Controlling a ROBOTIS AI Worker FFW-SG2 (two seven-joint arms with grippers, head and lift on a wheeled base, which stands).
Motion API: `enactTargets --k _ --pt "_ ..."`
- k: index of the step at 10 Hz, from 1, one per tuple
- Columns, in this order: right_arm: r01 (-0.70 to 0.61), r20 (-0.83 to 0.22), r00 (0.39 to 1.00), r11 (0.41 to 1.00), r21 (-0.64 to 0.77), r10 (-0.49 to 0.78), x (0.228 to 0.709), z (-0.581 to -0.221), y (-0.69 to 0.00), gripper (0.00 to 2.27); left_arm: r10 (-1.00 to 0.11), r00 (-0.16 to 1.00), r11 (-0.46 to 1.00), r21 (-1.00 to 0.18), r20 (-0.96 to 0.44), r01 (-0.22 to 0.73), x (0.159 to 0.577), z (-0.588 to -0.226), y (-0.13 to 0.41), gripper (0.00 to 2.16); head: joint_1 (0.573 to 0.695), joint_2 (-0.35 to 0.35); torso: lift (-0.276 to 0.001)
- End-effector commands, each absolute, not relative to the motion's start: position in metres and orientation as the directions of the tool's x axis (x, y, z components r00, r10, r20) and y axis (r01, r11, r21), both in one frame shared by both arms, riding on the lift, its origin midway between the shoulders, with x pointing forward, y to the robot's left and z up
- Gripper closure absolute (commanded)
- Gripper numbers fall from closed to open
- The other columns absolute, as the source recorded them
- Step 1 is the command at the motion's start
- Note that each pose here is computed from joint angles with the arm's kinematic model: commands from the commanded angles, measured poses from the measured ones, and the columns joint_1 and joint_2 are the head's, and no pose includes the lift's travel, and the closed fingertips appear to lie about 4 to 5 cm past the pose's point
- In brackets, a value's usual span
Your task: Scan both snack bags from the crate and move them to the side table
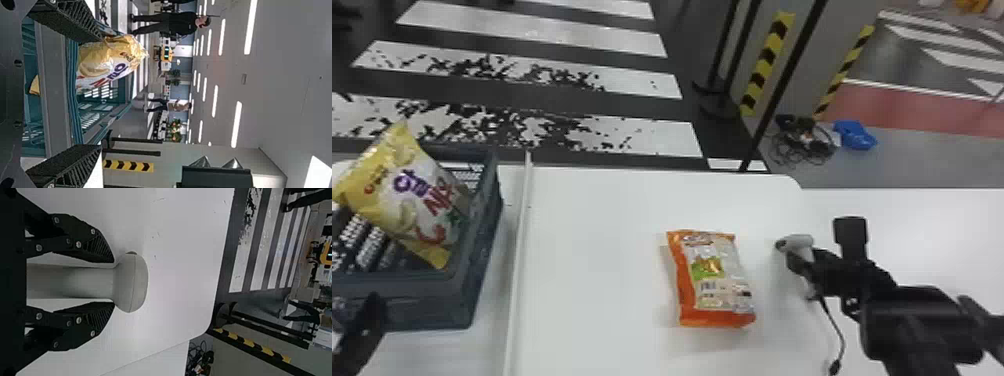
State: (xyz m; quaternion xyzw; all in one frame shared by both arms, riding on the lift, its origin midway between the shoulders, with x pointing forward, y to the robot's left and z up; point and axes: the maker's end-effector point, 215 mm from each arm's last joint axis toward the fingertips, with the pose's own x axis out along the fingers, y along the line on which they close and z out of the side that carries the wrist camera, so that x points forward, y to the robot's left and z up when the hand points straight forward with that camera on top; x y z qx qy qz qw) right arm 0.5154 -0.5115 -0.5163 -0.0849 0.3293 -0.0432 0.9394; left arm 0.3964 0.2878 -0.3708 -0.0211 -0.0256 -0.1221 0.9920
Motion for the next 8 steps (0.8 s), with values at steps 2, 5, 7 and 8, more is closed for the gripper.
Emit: enactTargets --k 2,5,7,8 --pt "0.053 -0.609 0.777 0.980 -0.193 -0.161 0.509 -0.506 -0.516 0.02 -0.241 0.969 0.969 -0.035 0.057 0.243 0.396 -0.370 0.288 0.03 0.695 -0.270 -0.099" --pt "0.098 -0.604 0.779 0.984 -0.151 -0.170 0.475 -0.480 -0.518 0.05 -0.242 0.969 0.969 -0.035 0.054 0.244 0.396 -0.371 0.288 0.03 0.695 -0.283 -0.099" --pt "0.092 -0.599 0.792 0.993 -0.079 -0.121 0.449 -0.465 -0.502 0.06 -0.243 0.968 0.969 -0.036 0.054 0.245 0.396 -0.371 0.287 0.03 0.695 -0.290 -0.099" --pt "0.077 -0.605 0.793 0.997 -0.025 -0.076 0.439 -0.459 -0.487 0.06 -0.244 0.968 0.969 -0.034 0.053 0.246 0.396 -0.371 0.287 0.03 0.695 -0.287 -0.099"
